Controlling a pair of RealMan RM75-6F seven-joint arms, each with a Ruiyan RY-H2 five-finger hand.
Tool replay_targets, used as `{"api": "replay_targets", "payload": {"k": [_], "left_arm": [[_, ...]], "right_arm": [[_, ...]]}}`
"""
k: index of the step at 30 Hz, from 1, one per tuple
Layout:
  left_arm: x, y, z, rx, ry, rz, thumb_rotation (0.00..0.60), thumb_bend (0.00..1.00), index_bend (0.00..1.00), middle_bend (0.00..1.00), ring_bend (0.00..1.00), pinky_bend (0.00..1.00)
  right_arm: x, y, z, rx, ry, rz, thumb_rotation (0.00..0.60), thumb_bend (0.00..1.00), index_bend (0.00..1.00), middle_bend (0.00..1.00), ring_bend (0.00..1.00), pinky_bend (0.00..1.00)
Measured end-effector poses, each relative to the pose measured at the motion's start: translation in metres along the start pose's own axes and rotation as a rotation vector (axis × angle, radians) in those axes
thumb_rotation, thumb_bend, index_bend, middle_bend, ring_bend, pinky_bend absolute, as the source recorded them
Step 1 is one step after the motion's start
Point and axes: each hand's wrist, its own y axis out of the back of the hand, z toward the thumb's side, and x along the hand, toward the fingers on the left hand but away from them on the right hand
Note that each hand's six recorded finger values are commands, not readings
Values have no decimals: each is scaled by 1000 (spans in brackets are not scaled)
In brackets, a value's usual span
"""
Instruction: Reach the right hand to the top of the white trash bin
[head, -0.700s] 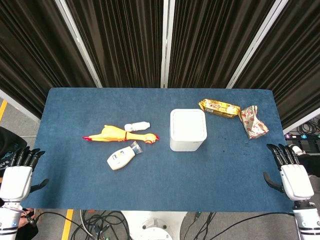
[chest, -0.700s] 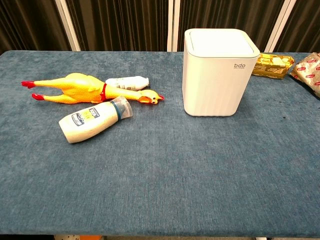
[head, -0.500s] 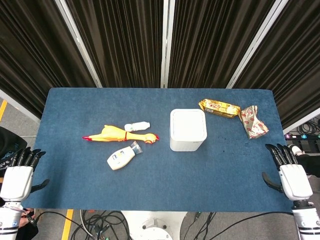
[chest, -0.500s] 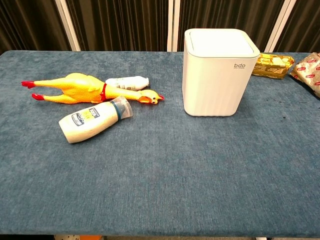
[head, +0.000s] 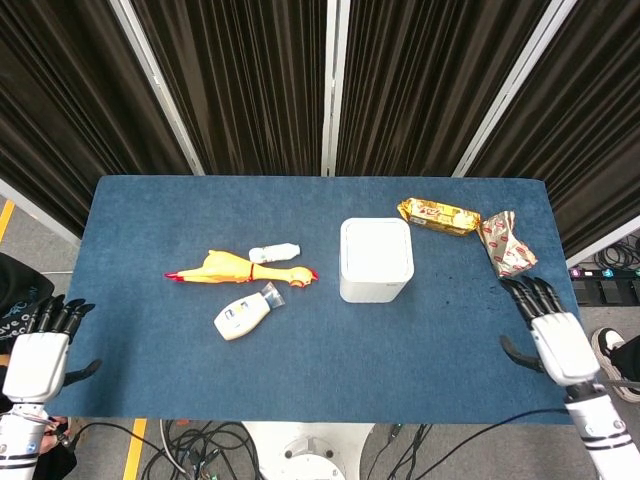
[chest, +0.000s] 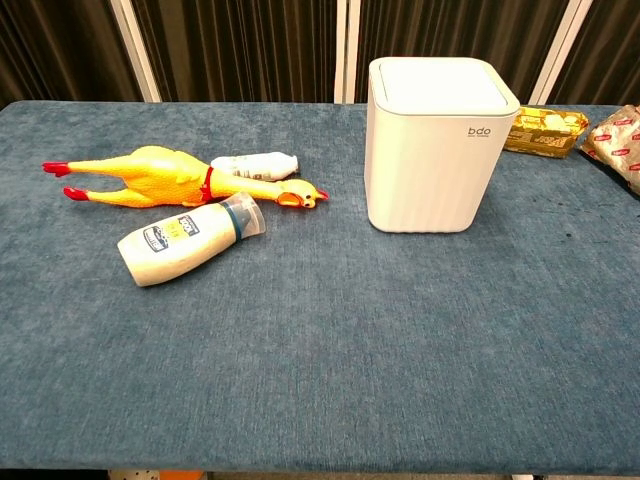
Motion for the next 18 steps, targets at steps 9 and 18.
{"api": "replay_targets", "payload": {"k": [9, 18], "left_arm": [[2, -10, -10, -18, 18, -25, 600, 0, 200, 161, 74, 94], [1, -19, -18, -43, 34, -44, 600, 0, 200, 161, 74, 94]], "right_arm": [[-87, -7, 60, 30, 178, 113, 600, 277, 169, 178, 0, 0], [-159, -37, 118, 57, 242, 195, 600, 278, 231, 195, 0, 0]]}}
